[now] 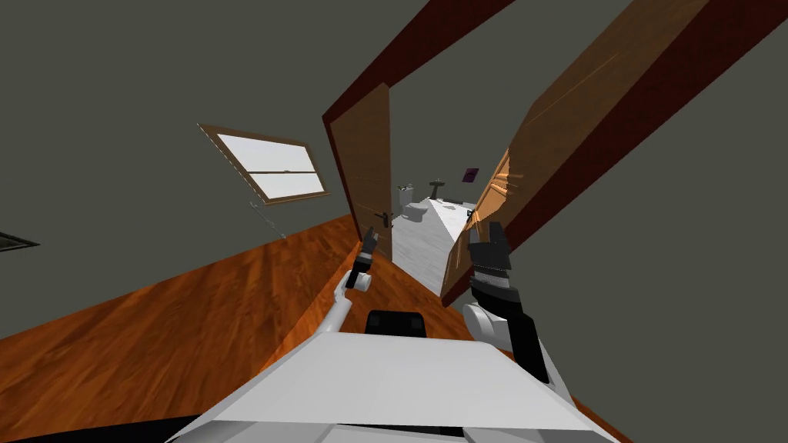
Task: Push the door open
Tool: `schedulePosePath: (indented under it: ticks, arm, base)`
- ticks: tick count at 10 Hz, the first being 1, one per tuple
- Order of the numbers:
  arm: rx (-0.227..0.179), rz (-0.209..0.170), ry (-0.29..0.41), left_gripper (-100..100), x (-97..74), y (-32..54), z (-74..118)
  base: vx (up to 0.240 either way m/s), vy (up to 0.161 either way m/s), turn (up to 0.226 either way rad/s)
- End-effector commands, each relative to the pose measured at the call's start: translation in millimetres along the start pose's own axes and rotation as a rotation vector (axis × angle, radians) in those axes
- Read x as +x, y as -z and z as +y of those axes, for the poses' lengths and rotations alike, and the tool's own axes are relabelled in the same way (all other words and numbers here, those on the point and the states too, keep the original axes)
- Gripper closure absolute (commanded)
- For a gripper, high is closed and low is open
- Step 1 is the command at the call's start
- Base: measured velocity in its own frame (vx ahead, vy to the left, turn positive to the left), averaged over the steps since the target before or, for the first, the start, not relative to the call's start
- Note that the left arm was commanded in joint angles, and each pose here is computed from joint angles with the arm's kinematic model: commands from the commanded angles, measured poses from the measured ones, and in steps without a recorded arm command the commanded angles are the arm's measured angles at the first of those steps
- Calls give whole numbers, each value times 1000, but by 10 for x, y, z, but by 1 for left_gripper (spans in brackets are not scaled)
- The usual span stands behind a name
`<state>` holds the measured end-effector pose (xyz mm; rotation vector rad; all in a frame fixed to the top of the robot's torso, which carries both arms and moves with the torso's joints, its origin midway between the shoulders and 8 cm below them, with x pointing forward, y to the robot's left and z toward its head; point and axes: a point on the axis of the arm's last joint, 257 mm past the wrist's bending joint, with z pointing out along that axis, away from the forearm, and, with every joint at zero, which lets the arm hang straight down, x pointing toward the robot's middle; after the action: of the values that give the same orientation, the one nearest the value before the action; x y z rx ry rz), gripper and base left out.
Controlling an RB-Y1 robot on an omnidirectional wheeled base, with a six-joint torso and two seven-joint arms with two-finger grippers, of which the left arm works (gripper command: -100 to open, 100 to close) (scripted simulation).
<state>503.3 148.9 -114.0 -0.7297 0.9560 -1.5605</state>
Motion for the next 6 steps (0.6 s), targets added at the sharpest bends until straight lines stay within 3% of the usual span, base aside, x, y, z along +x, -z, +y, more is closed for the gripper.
schedulePosePath:
  ticks: [1,6]
  arm:
    - [-24,10,8,-100,44,-25,126]
    - [-96,38,31,-100,173,-95,493]
  base:
    - [84,111,-58]
    - [79,113,-67]
